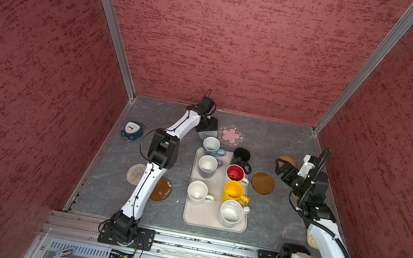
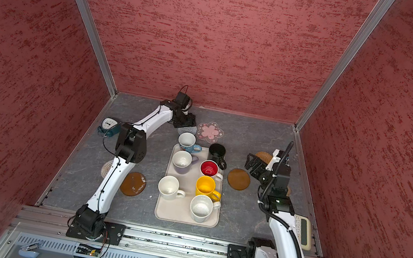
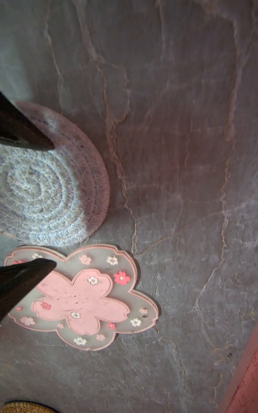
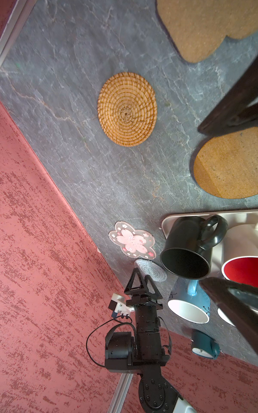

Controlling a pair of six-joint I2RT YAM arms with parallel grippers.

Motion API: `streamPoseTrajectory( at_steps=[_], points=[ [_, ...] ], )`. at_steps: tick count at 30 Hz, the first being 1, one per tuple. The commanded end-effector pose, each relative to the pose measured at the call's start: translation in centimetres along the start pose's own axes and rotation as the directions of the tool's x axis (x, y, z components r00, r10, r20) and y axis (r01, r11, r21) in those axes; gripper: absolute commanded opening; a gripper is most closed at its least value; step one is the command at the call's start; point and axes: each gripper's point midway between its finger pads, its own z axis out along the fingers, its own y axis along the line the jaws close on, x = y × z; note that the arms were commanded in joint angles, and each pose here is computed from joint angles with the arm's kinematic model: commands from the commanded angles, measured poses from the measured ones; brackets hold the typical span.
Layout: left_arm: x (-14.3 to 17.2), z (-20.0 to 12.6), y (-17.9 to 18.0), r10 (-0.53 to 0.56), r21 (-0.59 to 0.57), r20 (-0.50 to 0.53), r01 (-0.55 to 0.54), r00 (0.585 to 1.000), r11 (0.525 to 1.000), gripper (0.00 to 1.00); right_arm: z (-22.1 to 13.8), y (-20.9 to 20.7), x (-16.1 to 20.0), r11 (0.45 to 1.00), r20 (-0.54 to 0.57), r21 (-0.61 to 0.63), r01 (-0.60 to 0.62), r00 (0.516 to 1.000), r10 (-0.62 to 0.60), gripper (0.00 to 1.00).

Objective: Place cups on coasters
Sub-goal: Move the coaster to the top-center of the table, then move the coaster to the top-right of the table.

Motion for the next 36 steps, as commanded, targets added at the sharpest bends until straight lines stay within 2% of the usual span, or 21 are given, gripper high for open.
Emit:
streamPoseTrajectory(
  at_steps=[1,8,12,14,20,24,27,31,36],
  points=[
    [-1.1,-1.2,-0.3,0.000,0.019,0.025,0.000,1.000,1.000,0.77,0.0,0.8,-0.8,1.000,-0.006,0.000,-0.003,1.000,0.003,0.99],
    [-3.3,-6.0,-1.9,0.010,0.049,0.096,-0.015,0.995,0.999,0.79,-0.1,0.6,-0.6,0.996,-0.067,0.085,0.024,0.998,-0.018,0.98],
    [-3.8,-9.9,-3.4,0.059,0.073,0.120,-0.068,0.991,0.995,0.89,-0.7,0.3,-0.5,0.987,-0.096,0.146,0.061,0.994,-0.048,0.97],
    [-3.7,-11.6,-3.7,0.082,0.074,0.129,-0.092,0.988,0.993,0.99,-1.2,0.3,-0.5,0.981,-0.109,0.175,0.082,0.992,-0.064,0.96],
    [-2.4,-16.8,-3.8,0.116,0.061,0.158,-0.127,0.980,0.990,0.99,-2.4,-0.2,0.0,0.968,-0.167,0.225,0.110,0.983,-0.073,0.93],
    [0.1,-19.8,-3.1,0.118,0.035,0.161,-0.126,0.980,0.991,0.99,-2.7,-0.6,1.0,0.962,-0.214,0.246,0.122,0.974,-0.069,0.90],
    [2.9,-21.8,-2.8,0.107,0.030,0.185,-0.114,0.977,0.993,0.99,-2.6,-1.4,2.6,0.957,-0.272,0.254,0.142,0.960,-0.070,0.98],
    [8.0,-23.0,-2.7,0.107,0.011,0.229,-0.112,0.967,0.994,0.99,-2.4,-2.3,4.8,0.950,-0.315,0.274,0.149,0.947,-0.058,0.99],
    [14.5,-22.4,-2.6,0.179,-0.045,0.202,-0.174,0.963,0.984,0.99,-2.1,-2.6,6.0,0.941,-0.331,0.313,0.125,0.944,-0.015,0.99]
  ],
)
